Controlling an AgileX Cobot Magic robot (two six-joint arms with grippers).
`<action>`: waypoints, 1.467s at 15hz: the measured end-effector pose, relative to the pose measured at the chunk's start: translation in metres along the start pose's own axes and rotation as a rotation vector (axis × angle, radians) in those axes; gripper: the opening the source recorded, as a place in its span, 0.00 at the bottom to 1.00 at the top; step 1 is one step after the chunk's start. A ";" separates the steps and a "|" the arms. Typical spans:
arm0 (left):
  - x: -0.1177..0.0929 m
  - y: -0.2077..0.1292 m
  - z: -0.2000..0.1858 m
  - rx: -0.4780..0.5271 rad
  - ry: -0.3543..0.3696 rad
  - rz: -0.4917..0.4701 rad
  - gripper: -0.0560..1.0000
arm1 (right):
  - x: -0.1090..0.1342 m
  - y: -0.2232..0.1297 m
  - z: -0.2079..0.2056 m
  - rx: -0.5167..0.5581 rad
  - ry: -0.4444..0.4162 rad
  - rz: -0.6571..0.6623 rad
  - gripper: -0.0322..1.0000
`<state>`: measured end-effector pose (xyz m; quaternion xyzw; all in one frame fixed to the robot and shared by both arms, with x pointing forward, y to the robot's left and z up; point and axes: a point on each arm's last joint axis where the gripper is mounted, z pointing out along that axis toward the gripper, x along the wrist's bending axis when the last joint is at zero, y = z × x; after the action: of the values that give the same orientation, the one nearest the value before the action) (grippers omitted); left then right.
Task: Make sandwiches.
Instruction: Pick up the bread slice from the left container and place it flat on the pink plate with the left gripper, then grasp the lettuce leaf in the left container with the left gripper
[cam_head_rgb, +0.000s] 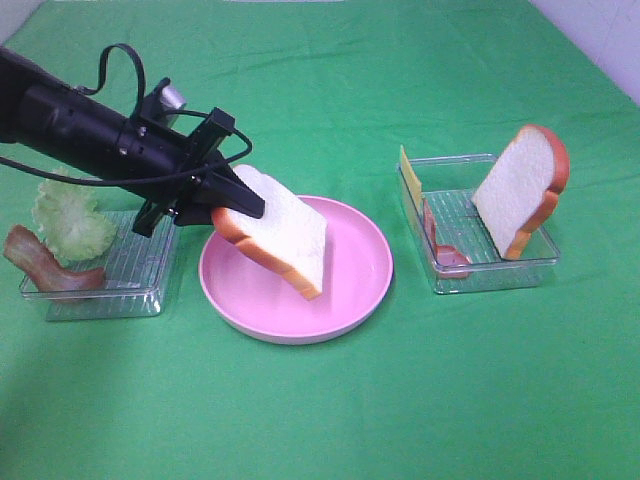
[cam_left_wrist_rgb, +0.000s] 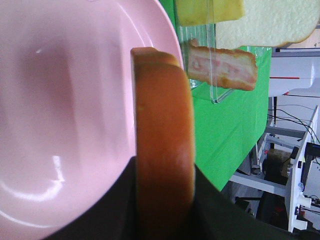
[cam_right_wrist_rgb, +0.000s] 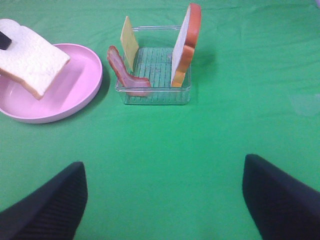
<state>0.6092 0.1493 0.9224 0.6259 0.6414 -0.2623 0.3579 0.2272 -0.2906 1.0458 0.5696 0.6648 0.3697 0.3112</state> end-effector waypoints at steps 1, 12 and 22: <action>0.001 -0.002 0.011 0.004 -0.013 0.003 0.25 | 0.000 0.000 0.000 0.000 0.000 0.000 0.80; -0.012 -0.005 0.033 -0.059 0.083 0.103 0.70 | 0.000 0.000 0.000 0.000 0.000 0.000 0.80; -0.091 -0.011 -0.071 -0.296 0.233 0.277 0.78 | 0.000 0.000 0.000 0.000 0.000 0.000 0.80</action>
<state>0.5852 0.1481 1.0358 0.6747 0.6178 -0.0398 0.4020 0.2272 -0.2906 1.0458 0.5696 0.6648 0.3697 0.3112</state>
